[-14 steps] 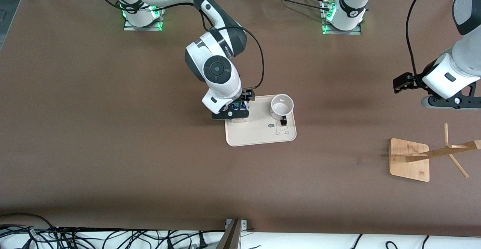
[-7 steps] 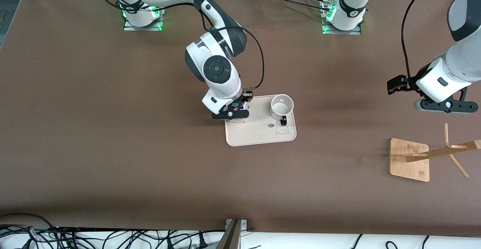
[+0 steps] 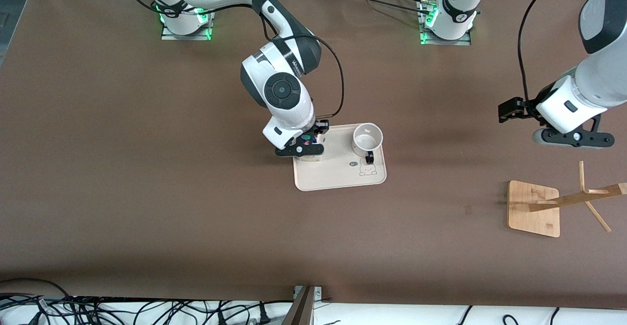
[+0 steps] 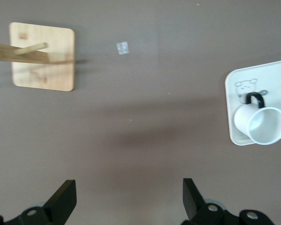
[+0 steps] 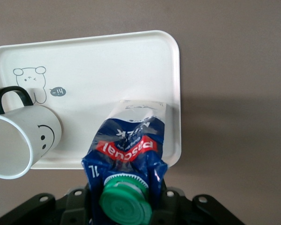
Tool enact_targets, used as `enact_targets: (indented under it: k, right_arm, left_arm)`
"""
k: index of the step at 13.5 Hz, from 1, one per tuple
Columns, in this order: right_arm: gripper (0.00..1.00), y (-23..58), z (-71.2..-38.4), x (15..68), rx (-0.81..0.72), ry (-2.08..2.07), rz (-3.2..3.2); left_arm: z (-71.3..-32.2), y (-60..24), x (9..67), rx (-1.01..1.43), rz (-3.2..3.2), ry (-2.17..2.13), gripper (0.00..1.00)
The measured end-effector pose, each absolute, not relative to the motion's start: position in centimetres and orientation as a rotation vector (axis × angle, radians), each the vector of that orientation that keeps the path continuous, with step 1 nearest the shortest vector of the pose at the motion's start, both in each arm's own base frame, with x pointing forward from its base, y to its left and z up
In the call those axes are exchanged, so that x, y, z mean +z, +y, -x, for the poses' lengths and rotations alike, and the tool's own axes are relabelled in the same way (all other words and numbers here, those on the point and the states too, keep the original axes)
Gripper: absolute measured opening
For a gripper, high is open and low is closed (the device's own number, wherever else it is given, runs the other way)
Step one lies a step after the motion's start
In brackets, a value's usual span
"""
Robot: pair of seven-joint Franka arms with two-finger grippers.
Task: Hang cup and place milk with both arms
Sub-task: 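Carry the carton away with the right gripper while the left gripper grasps the mug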
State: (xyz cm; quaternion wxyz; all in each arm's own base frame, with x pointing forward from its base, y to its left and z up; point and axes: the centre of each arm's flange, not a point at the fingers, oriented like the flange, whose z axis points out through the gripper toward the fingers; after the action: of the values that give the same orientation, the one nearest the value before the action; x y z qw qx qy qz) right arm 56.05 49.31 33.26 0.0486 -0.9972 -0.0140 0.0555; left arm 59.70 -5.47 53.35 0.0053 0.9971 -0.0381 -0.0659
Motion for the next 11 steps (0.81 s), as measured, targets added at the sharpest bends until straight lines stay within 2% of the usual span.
enact_targets:
  k: [6,11]
  right_arm:
    - [0.46,49.3,-56.4,34.9,0.129,-0.022,3.024]
    - [0.46,46.1,-57.3,44.0,0.046,0.019,2.986]
  left_arm:
    - [-59.4,-15.2,48.5,-0.358,-3.036,-0.075,1.0]
    - [-61.2,-17.7,42.7,-0.411,-2.923,-0.044,1.0]
